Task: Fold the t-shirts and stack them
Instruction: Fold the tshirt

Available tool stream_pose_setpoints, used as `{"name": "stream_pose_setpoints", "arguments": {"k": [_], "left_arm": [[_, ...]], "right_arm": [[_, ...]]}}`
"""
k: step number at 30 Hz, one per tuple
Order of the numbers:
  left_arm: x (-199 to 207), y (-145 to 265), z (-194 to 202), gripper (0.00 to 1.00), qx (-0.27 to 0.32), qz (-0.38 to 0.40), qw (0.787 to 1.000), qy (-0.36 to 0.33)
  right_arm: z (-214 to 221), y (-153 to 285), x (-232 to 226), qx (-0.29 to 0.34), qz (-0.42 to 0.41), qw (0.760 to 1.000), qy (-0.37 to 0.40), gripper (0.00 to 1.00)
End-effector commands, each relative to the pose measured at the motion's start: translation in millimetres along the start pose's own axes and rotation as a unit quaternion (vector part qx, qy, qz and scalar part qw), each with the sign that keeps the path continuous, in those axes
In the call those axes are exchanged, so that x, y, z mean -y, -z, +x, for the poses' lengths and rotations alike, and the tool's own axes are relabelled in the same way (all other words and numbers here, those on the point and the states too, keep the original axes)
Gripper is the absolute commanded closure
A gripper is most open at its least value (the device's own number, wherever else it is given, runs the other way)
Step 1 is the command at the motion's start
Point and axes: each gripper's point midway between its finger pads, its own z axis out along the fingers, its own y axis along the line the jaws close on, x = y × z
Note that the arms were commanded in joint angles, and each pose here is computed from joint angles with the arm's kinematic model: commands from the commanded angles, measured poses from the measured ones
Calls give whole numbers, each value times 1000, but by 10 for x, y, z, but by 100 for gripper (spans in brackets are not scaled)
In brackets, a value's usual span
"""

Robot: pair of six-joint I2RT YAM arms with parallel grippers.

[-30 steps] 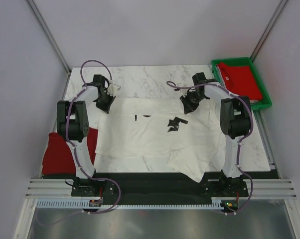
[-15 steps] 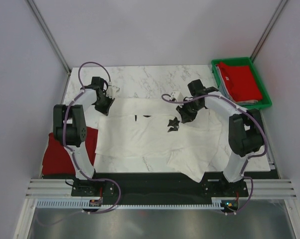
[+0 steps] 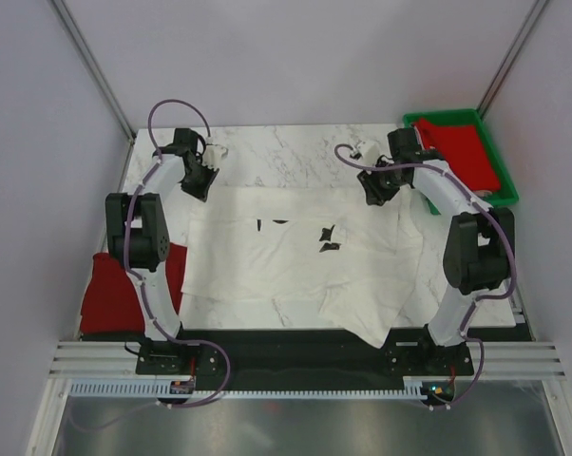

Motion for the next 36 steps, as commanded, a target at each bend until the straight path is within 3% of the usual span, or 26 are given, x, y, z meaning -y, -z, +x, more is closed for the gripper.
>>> {"name": "stream_pose_setpoints", "arguments": {"k": [1,15,33,36], "left_arm": [[-33,-22,-103,98,-4,12,1000,0],[-147,-486,-167,98,-49,21,998,42],[-225,-675,125,98,-93,7,993,66],[-295,-709,144,98,-93,4,992,80]], "right_arm": [[-334,100,686,50,90,994,-25,60],[-125,-210,1813,35,177,978,-101,64],[584,-692,1909,-63,185,972,-129,66],[637,-794,1972,-75,186,971,-131,71]]}}
